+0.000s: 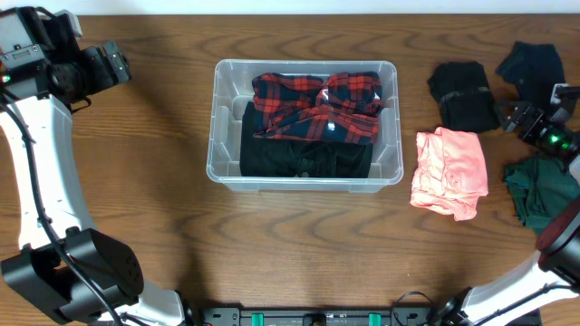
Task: Pack container
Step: 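Lower the right gripper and grasp the black folded garment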
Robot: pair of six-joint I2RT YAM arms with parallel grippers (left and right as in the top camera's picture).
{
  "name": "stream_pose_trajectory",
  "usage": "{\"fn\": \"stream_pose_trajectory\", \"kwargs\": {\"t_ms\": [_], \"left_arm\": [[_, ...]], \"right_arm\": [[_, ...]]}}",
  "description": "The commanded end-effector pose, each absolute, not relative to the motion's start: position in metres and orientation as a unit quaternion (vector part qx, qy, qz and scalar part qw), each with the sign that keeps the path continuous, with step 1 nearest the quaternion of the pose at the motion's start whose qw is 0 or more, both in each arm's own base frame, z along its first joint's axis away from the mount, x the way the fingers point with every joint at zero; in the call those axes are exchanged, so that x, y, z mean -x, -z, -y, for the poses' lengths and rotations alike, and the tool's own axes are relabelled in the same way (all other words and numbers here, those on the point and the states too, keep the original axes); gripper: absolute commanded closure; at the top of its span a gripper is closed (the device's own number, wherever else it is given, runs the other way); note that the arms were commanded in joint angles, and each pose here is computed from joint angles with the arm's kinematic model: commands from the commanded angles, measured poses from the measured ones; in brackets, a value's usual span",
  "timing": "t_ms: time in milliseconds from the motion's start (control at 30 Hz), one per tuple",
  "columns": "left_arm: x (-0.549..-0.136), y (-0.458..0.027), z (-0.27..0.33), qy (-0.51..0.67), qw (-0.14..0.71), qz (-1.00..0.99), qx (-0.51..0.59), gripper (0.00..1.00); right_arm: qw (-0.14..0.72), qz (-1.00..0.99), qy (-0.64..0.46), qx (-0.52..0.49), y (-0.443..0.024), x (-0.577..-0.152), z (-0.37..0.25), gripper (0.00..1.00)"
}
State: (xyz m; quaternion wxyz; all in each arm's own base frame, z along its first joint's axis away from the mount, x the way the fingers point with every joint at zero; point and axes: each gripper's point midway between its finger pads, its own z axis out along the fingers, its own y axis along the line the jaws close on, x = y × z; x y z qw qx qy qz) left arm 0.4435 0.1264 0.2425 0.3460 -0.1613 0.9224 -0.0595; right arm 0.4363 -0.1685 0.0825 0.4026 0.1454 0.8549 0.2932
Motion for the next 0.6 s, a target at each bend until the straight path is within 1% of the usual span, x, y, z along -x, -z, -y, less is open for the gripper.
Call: {"fn": "stream_pose_trajectory", "kwargs": {"t_ms": [0, 100, 300, 433, 567], "left_arm": [[-0.443, -0.246, -0.124, 0.062, 0.351, -0.922, 0.153, 0.02], [-0.443, -0.246, -0.124, 0.062, 0.351, -0.922, 0.153, 0.02], [-0.443, -0.246, -0.124, 0.062, 0.351, -0.922, 0.153, 0.02], [-0.443, -0.246, -0.124, 0.062, 0.351, -0.922, 0.153, 0.02], [-0.443, -0.246, -0.124, 0.062, 0.351, -0.922, 0.153, 0.02]], "right_arm": [[0.401, -0.855, -0.294, -0.144, -0.069, -0.440, 0.174, 0.01], [0.392, -0.858, -0.297, -0.149, -0.053, -0.441, 0.174, 0.02], [0.381, -0.861, -0.298, -0.158, -0.029, -0.443, 0.176, 0.09], [0.381, -0.861, -0.300, -0.155, -0.022, -0.447, 0.172, 0.18], [0.393, -0.858, -0.294, -0.150, -0.025, -0.457, 0.169, 0.26]]}}
